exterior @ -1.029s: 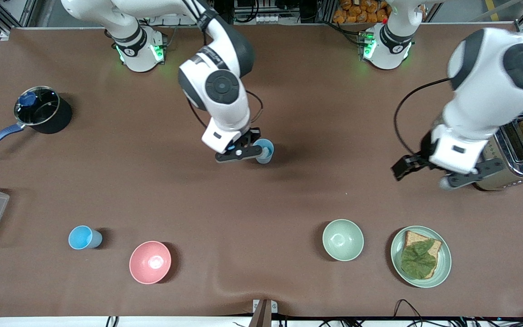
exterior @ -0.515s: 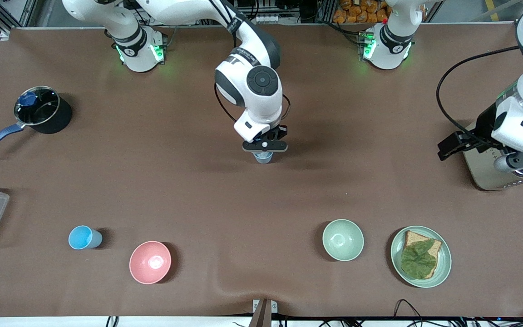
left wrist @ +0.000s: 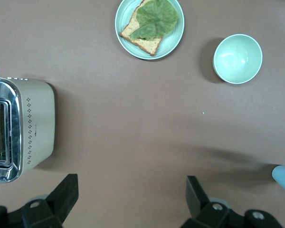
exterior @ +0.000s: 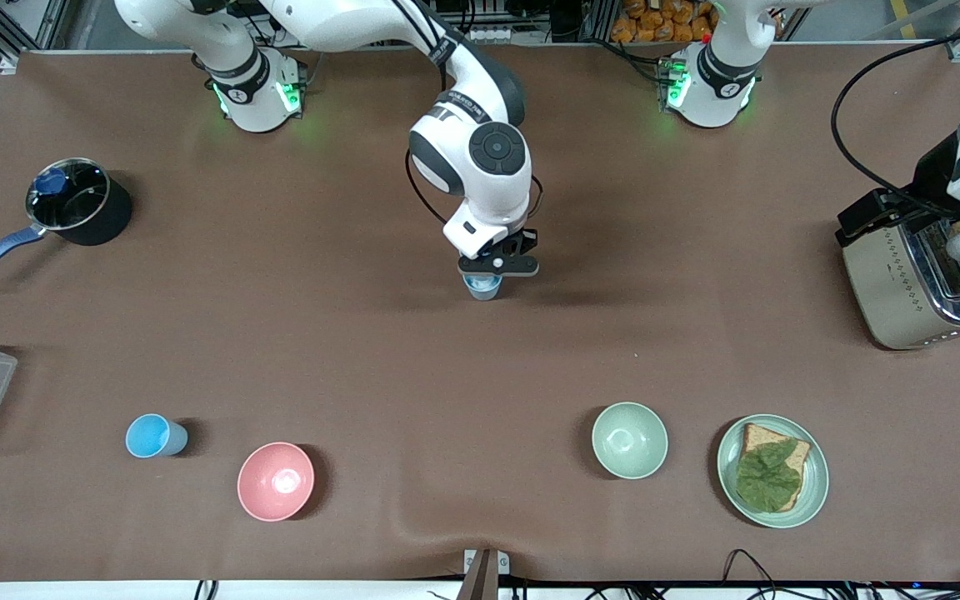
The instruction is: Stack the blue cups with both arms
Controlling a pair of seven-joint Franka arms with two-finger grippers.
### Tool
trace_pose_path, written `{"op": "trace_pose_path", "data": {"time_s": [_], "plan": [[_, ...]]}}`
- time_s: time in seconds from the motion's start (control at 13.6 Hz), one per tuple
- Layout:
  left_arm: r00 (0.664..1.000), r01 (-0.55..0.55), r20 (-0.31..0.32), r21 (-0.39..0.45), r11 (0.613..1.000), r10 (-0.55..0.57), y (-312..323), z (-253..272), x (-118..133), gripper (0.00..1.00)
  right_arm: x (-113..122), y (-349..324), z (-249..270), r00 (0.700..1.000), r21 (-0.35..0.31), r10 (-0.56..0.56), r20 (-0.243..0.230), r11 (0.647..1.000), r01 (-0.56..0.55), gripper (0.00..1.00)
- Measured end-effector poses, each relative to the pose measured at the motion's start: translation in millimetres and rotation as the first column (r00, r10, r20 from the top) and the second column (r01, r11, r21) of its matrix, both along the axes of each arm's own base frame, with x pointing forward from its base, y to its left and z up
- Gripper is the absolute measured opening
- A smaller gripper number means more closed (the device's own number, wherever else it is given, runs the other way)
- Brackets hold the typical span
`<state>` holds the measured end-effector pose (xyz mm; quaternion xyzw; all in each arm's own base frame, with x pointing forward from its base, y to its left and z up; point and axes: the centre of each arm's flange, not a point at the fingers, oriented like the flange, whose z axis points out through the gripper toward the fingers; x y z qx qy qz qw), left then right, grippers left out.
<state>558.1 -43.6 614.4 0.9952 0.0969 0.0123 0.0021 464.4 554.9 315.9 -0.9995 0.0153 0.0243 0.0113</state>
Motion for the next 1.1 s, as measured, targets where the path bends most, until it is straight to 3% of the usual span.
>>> {"op": "trace_pose_path", "data": {"time_s": [0.15,0.37,0.59,0.74,0.96,1.1], "plan": [[1.0,0.0,-0.003,0.0,1.0,0.0,0.0,-1.2,-0.1,1.0,-0.9,1.5,1.3,1.0,0.001,-0.007,0.002,1.0,0.007,0.18],[1.0,0.001,-0.014,0.001,1.0,-0.001,-0.3,-2.9,-1.2,1.0,11.2,-5.0,9.7,0.999,0.006,-0.036,0.019,0.999,0.036,0.48],[1.0,0.0,-0.021,0.001,1.0,0.0,0.2,-5.1,-1.5,1.0,58.0,-58.3,45.4,1.0,-0.019,-0.023,0.002,1.0,0.023,0.81],[1.0,-0.008,-0.023,0.002,1.0,0.008,4.8,-6.1,-1.2,1.0,92.1,-128.0,79.3,0.997,-0.058,0.039,-0.069,0.997,-0.043,1.0],[0.999,-0.022,-0.029,0.002,1.0,0.022,12.3,-9.0,-0.8,1.0,134.5,-249.8,115.1,0.973,-0.061,0.128,-0.19,0.988,-0.142,1.0],[0.999,-0.024,-0.035,0.002,1.0,0.024,13.4,-11.5,-0.9,1.0,160.3,-342.7,128.6,0.957,-0.016,0.182,-0.226,0.982,-0.19,1.0]]}}
